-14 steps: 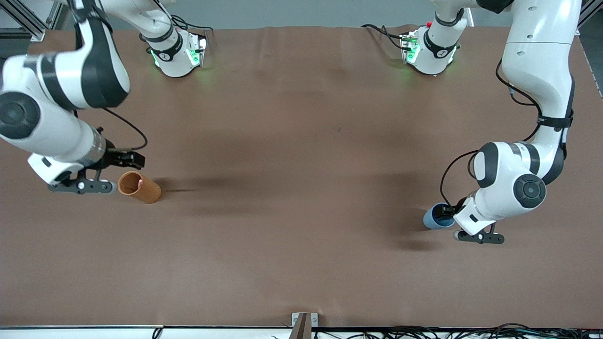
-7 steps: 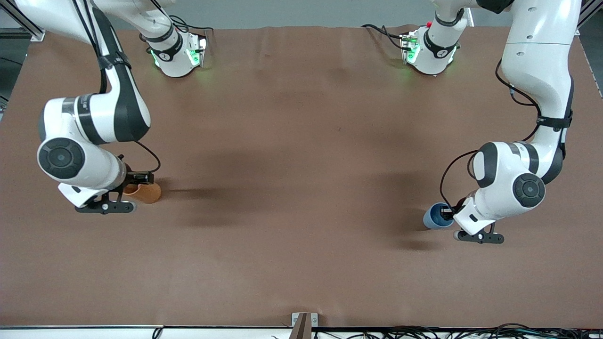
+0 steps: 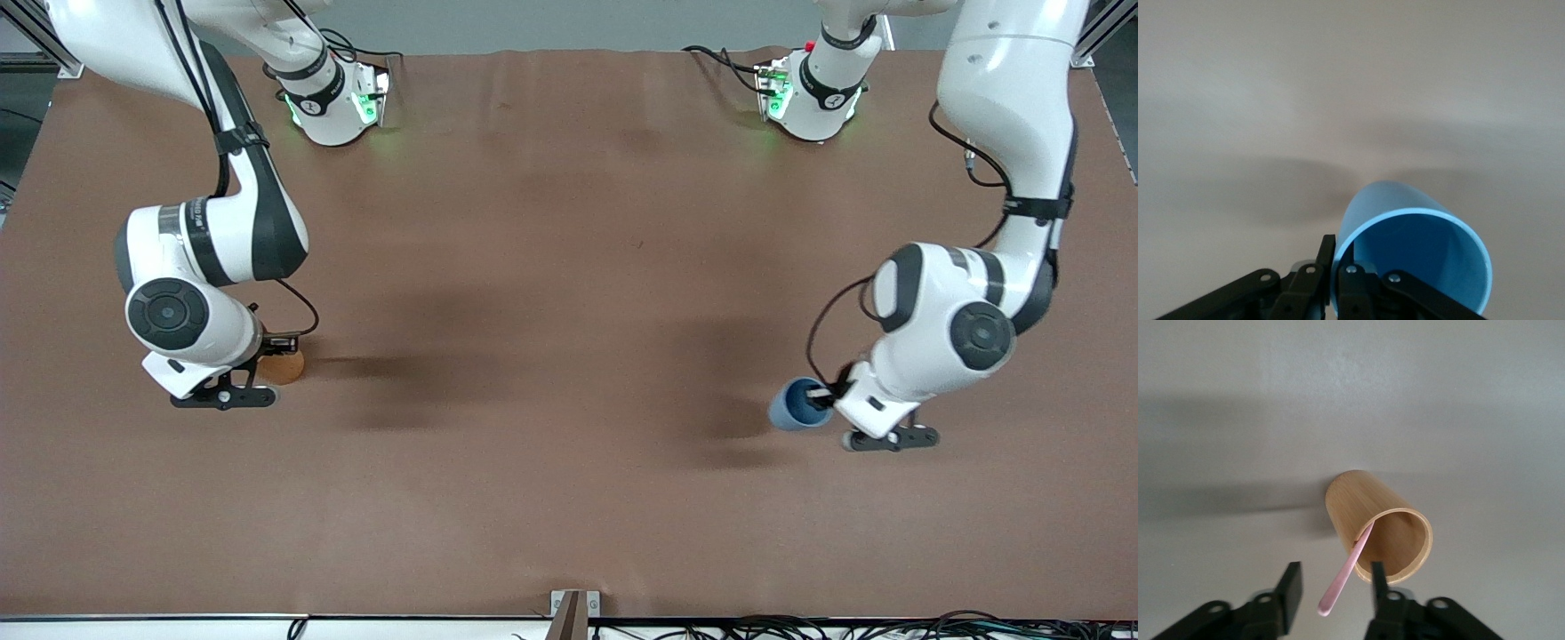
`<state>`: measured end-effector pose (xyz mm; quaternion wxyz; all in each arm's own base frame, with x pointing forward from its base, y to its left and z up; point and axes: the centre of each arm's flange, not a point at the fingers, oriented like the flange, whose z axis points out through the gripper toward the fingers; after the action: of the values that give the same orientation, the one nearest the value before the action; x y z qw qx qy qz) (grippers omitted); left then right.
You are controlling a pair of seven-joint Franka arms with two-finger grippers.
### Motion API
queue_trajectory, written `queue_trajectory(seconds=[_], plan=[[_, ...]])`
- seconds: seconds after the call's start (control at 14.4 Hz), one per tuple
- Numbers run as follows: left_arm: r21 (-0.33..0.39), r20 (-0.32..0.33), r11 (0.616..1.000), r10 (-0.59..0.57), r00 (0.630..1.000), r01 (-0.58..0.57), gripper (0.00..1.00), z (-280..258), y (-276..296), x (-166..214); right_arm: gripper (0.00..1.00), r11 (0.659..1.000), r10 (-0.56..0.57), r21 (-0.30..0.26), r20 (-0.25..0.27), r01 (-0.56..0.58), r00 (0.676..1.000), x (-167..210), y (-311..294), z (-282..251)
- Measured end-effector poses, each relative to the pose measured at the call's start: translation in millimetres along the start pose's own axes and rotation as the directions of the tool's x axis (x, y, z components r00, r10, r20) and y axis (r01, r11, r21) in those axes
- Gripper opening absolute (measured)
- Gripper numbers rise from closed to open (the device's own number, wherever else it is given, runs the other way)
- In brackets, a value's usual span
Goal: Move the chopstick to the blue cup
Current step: 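Slide the blue cup toward the table middle with the left gripper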
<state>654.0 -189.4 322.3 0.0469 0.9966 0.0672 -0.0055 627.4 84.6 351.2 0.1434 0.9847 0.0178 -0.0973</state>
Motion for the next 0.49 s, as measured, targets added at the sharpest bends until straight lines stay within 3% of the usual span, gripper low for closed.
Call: queue_trajectory(seconds=[0.28, 0.35, 0.49], plan=[[0.004, 0.028, 0.994, -0.107, 0.994, 0.107, 0.05, 12, 157, -99, 0.36, 1.0, -0.002, -0.012, -0.001, 0.002, 1.0, 0, 1, 2], [0.003, 0.028, 0.993, -0.119, 0.992, 0.119, 0.05, 17, 179, -118, 0.29, 1.0, -0.002, -0.018, -0.002, 0.002, 1.0, 0, 2, 2], [-0.016, 0.017, 0.989, -0.146, 0.989, 0.147, 0.05, 34, 207, -141, 0.25, 1.0, -0.004, -0.026, -0.004, 0.004, 1.0, 0, 3, 2]])
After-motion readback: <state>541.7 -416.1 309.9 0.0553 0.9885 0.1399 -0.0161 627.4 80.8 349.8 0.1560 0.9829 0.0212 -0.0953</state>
